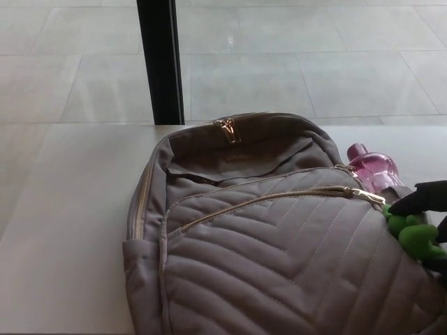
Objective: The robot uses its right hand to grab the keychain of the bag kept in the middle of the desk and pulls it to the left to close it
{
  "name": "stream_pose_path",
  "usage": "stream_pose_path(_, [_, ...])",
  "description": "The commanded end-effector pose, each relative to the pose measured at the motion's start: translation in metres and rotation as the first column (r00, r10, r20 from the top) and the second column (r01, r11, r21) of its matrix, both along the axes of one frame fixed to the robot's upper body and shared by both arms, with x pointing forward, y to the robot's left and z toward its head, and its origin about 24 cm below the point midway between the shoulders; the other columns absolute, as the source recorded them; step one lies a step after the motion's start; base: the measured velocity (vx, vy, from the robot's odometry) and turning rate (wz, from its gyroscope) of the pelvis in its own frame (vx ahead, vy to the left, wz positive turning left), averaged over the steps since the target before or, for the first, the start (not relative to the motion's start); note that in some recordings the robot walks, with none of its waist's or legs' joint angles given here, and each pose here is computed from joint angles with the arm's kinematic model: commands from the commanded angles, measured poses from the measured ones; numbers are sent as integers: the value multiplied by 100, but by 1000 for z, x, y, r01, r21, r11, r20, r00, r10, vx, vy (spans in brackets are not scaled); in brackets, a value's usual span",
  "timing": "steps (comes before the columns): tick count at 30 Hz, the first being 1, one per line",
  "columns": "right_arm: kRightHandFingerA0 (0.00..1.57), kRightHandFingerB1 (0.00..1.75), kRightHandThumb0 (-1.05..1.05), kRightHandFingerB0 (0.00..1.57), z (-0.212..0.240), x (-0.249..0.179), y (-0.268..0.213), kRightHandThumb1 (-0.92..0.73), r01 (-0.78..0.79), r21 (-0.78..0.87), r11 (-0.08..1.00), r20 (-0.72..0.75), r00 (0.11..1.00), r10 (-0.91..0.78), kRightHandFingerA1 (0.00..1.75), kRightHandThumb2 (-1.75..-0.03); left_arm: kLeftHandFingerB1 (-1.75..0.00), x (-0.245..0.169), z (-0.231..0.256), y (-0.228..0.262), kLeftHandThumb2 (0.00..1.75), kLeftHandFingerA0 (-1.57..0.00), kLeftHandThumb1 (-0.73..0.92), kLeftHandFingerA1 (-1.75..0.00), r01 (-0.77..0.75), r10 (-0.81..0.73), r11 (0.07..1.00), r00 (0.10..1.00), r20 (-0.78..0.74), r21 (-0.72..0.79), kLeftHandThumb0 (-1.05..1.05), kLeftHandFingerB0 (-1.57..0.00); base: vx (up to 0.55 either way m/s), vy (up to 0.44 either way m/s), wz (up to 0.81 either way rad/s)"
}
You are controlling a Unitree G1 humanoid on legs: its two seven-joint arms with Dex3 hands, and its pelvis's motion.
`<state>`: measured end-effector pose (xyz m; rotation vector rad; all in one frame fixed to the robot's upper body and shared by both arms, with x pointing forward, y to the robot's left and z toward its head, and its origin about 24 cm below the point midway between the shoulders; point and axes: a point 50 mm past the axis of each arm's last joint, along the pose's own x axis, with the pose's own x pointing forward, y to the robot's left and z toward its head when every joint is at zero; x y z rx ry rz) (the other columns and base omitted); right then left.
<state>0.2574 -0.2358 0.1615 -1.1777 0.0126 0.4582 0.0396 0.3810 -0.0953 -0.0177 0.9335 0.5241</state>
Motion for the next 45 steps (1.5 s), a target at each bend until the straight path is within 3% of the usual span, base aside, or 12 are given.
stream_pose_path(1, [72,55,-50,47,-17,-7,2,-52,-16,-73,997,-94,996,9,66,-85,-47,1,5,6,61,-64,70,-60,-11,10,1000,1000,16,15,-55,-55,0,0,0])
stream_pose_path(4, [67,53,-52,42,-20,-9,2,-53,-18,-102,995,-124,992,5,66,-87,-47,2,5,6,61,-64,70,-58,1,-2,1000,1000,15,25,-56,-56,0,0,0])
stream_pose_path(5, [74,38,-48,48,-24,-11,3,-66,-18,-132,991,-155,988,-2,54,-60,-47,1,5,6,61,-64,70,-58,12,-12,999,1000,12,32,-56,-55,0,0,0])
stream_pose_path(6, [68,52,-52,41,-27,-13,3,-54,-30,-153,988,-169,986,4,65,-87,-47,1,5,6,61,-63,70,-56,14,-14,999,1000,11,32,-56,-54,0,0,0])
stream_pose_path(13, [68,52,-51,42,-35,-15,6,-54,-36,-171,985,-183,983,4,68,-86,-48,4,5,6,61,-67,69,-58,2,-2,999,1000,7,35,-57,-59,0,0,0])
stream_pose_path(14, [76,38,-46,48,-35,-15,7,-66,-36,-170,985,-180,984,4,61,-60,-48,5,5,6,60,-65,70,-58,3,-4,999,1000,7,33,-56,-59,0,0,0])
stream_pose_path(17, [87,41,-26,55,-38,-18,10,-72,-28,-148,989,-147,989,6,128,-62,-47,3,5,5,61,-65,73,-56,39,-39,998,999,-4,52,-56,-58,0,0,0])
stream_pose_path(27, [92,60,-7,91,-42,-25,24,-68,-73,-22,997,16,997,74,162,-95,-49,-1,5,6,62,-64,75,-62,22,-23,1000,1000,14,17,-61,-57,0,0,0])
stream_pose_path(28, [89,69,-7,93,-42,-25,25,-67,-75,-15,997,25,997,75,158,-96,-49,0,5,6,63,-64,75,-61,18,-18,1000,1000,12,17,-60,-58,0,0,0])
stream_pose_path(30, [86,135,-9,79,-44,-25,26,-65,-69,26,997,54,996,67,161,-102,-49,0,4,5,63,-65,76,-59,0,0,1000,1000,11,25,-59,-58,0,0,0])
stream_pose_path(34, [75,175,-12,59,-45,-24,25,-66,-35,88,996,128,992,24,175,-102,-48,-1,5,5,63,-67,78,-58,16,-16,999,1000,10,36,-62,-58,0,0,0])
stream_pose_path(45, [85,174,-10,64,-34,-15,7,-61,95,200,975,202,970,-136,175,-113,-48,-1,4,4,64,-65,81,-57,24,-25,999,1000,13,37,-62,-58,0,0,0])
